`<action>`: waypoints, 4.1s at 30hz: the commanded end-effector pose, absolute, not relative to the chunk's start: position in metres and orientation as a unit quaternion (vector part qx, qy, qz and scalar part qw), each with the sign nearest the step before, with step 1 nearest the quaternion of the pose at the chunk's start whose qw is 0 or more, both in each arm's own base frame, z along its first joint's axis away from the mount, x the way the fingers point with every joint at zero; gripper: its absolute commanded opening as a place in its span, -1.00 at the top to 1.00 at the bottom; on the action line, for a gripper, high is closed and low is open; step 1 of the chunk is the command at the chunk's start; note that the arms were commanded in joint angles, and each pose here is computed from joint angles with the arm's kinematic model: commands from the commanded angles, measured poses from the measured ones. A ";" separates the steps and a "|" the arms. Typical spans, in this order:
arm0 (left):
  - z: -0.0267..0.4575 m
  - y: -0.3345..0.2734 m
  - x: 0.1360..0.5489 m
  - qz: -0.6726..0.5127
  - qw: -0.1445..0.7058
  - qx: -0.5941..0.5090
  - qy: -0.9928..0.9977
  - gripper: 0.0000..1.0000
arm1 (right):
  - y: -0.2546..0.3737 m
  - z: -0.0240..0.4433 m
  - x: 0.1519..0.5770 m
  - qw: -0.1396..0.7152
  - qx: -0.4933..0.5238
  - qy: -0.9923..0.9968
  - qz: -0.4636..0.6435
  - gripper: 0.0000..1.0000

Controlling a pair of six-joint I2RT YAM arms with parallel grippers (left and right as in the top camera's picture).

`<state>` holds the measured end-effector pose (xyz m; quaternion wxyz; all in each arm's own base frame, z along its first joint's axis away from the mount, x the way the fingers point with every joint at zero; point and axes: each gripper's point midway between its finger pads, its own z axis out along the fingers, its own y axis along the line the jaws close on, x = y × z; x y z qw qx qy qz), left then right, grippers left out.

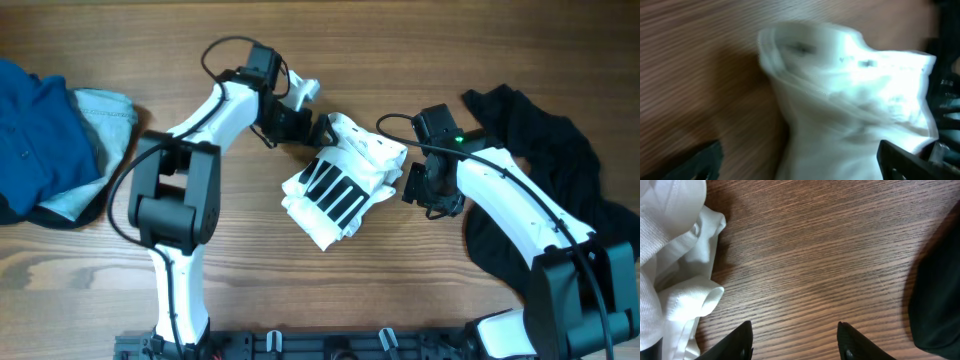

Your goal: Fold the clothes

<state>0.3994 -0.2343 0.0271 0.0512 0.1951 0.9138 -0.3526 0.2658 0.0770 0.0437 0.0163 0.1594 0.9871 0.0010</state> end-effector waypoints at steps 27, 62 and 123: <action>0.206 0.114 0.473 -0.080 0.359 -0.119 0.922 0.92 | 0.066 0.051 0.267 0.029 0.171 0.984 -0.026 -0.08; 0.230 0.356 0.443 -0.045 0.541 -0.253 0.801 -1.00 | 0.067 0.051 0.264 0.021 0.170 0.985 -0.023 -0.12; 0.257 -0.030 0.243 -0.087 0.432 -0.071 0.895 -1.00 | 0.042 0.214 0.242 0.435 0.126 0.888 0.077 -1.00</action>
